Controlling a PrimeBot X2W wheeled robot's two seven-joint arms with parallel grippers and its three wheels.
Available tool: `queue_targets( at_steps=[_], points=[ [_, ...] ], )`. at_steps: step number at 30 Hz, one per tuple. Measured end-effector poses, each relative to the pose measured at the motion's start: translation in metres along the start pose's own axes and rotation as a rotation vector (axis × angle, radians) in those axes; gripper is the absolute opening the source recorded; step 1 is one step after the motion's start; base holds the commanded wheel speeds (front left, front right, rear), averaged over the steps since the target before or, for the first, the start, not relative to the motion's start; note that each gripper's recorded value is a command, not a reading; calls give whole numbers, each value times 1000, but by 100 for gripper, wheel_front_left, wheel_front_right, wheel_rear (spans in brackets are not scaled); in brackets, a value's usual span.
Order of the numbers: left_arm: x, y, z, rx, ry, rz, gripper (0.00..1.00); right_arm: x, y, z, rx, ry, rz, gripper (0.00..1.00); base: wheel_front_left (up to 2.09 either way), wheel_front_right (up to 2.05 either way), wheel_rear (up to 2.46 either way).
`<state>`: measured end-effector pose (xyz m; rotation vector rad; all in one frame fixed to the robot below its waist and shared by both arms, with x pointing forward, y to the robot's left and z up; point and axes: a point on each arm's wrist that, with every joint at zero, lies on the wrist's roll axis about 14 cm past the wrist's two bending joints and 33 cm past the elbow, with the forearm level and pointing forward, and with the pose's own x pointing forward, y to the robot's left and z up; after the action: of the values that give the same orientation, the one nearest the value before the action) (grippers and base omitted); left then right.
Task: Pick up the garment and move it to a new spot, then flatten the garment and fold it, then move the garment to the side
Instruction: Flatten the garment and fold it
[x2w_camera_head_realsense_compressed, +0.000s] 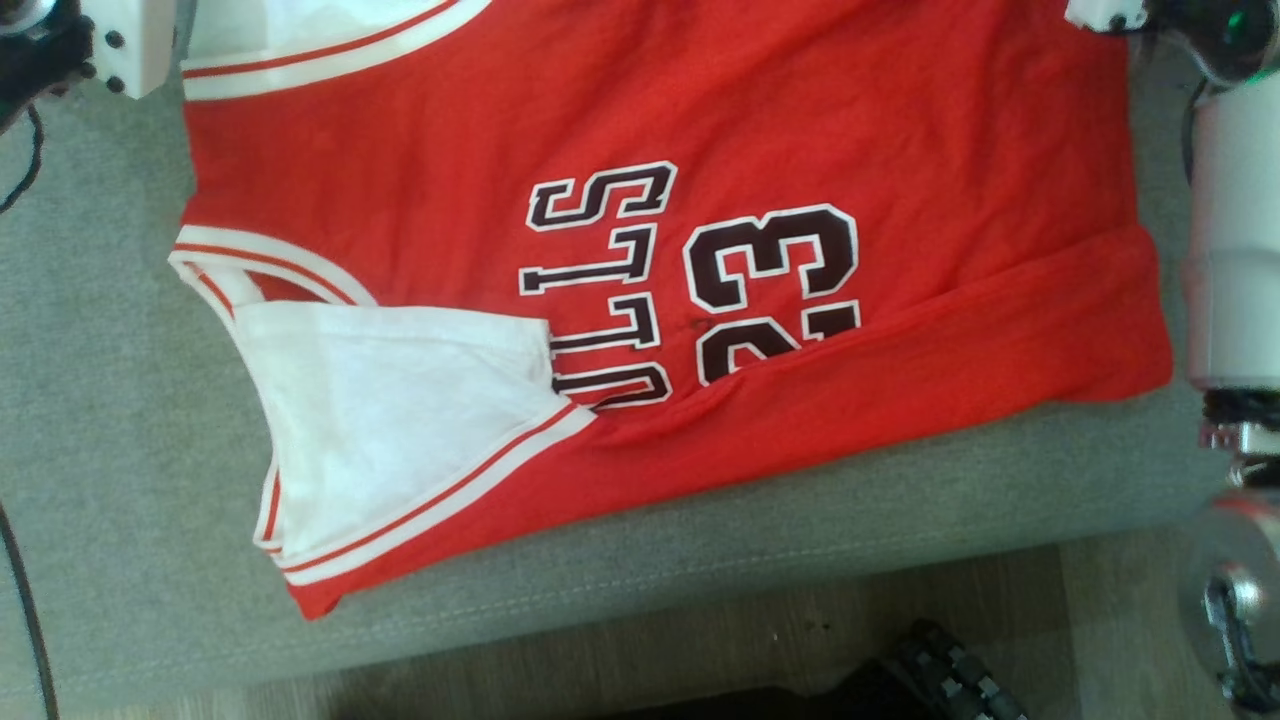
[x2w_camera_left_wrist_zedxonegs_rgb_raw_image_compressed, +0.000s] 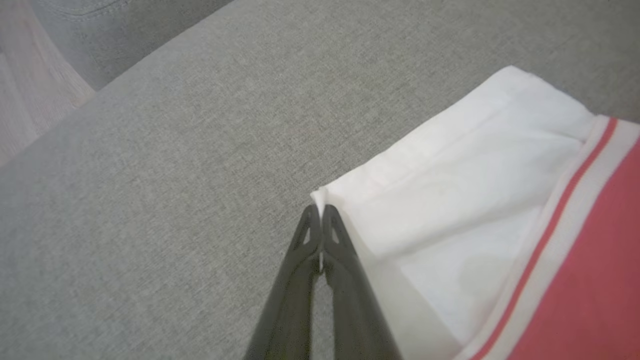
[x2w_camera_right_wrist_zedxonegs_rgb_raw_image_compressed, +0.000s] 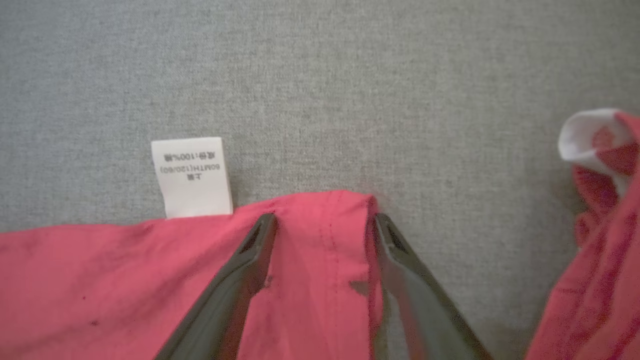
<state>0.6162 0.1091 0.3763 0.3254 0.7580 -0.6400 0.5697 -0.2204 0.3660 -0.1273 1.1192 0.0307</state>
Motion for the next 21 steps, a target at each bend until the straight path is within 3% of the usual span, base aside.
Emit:
queue_targets(
  at_steps=[5, 6, 7, 8, 9, 15, 21],
  points=[
    [-1, -1, -3, 5, 2, -4, 0, 3, 3, 10, 7, -6, 4, 100, 0, 0, 0],
    [-1, -1, -4, 5, 4, -4, 0, 4, 3, 11, 7, -5, 2, 87, 0, 0, 0],
    [-1, -1, -5, 6, 10, -6, 0, 5, 2, 11, 4, -5, -2, 49, 0, 0, 0],
    [-1, -1, -7, 11, 15, -6, 0, 5, 2, 12, 3, -5, -3, 17, 0, 0, 0],
    [-1, -1, -7, 12, 16, -7, 0, 6, 3, 12, 2, -5, -4, 0, 0, 0, 0],
    [-1, 2, 11, 47, -56, -1, 0, 8, 3, 20, -9, -41, -8, 0, 0, 0, 0],
    [-7, 14, 36, 73, -204, 32, 0, 4, 4, 44, -4, -162, 0, 0, 0, 0, 0]
  ],
)
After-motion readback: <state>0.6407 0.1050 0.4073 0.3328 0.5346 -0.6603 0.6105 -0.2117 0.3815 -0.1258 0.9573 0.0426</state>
